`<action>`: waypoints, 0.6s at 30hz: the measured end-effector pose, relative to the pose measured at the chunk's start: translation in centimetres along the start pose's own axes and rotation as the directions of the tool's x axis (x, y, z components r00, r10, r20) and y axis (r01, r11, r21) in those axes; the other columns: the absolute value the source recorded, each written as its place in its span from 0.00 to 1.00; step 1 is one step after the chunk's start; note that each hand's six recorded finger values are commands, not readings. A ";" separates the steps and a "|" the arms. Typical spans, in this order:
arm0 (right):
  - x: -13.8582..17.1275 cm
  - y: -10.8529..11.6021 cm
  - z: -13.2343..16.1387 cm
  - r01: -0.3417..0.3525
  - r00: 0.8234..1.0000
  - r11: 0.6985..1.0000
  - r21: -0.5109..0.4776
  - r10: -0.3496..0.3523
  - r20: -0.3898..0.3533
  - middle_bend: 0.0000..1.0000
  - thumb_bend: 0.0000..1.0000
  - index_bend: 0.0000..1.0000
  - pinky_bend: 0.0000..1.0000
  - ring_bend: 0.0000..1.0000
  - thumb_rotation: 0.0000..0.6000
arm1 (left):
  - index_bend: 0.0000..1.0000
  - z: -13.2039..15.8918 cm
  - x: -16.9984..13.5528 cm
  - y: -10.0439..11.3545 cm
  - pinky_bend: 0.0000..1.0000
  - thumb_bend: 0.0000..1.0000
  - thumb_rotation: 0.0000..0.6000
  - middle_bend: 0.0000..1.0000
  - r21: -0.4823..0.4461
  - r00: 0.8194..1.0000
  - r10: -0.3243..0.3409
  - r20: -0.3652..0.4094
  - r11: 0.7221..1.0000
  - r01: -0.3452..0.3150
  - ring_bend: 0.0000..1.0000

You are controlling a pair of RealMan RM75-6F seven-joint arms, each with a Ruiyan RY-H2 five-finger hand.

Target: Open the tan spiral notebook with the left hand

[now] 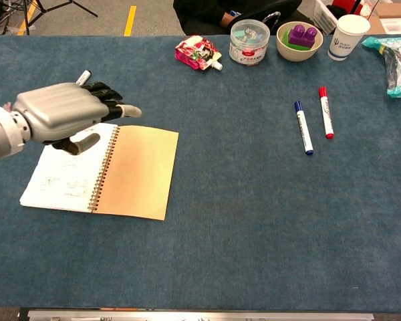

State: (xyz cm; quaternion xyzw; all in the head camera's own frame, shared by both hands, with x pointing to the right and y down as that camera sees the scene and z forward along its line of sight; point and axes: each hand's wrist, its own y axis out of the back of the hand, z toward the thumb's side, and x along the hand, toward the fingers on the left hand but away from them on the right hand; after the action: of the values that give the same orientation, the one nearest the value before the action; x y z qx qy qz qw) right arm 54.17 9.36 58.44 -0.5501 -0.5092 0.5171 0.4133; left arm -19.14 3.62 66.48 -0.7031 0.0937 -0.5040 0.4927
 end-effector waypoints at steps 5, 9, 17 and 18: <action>-0.2 0.0 0.4 0.001 1.000 1.000 0.001 -0.001 -0.011 0.25 0.23 0.24 0.27 0.15 1.00 | 0.06 -3.0 -1.2 -1.9 0.00 0.58 1.00 0.15 -0.038 0.997 -0.031 -0.076 0.999 0.028 0.06; -0.2 0.1 0.4 -0.003 1.000 1.000 0.006 0.004 -0.008 0.25 0.23 0.24 0.27 0.15 1.00 | 0.06 -4.7 -2.2 -2.0 0.00 0.58 1.00 0.15 -0.089 0.991 0.010 -0.137 0.996 -0.022 0.06; -0.7 0.3 0.9 -0.020 1.000 0.999 0.036 0.021 -0.019 0.25 0.23 0.24 0.27 0.15 1.00 | 0.06 -9.1 -5.6 -2.6 0.00 0.58 1.00 0.12 -0.171 0.927 0.146 -0.346 0.961 -0.216 0.06; -0.8 0.3 1.1 -0.023 0.999 0.999 0.040 0.024 -0.021 0.25 0.23 0.24 0.27 0.15 1.00 | 0.06 -9.7 -6.3 -3.0 0.00 0.57 1.00 0.12 -0.179 0.909 0.165 -0.383 0.952 -0.248 0.06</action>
State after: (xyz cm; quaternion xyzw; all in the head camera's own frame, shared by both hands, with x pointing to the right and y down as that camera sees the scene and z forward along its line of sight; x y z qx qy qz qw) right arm 53.21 8.43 58.09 -0.5532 -0.4879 0.5260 0.4234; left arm -31.03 3.22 65.00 -0.6346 0.3136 -0.5563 0.4353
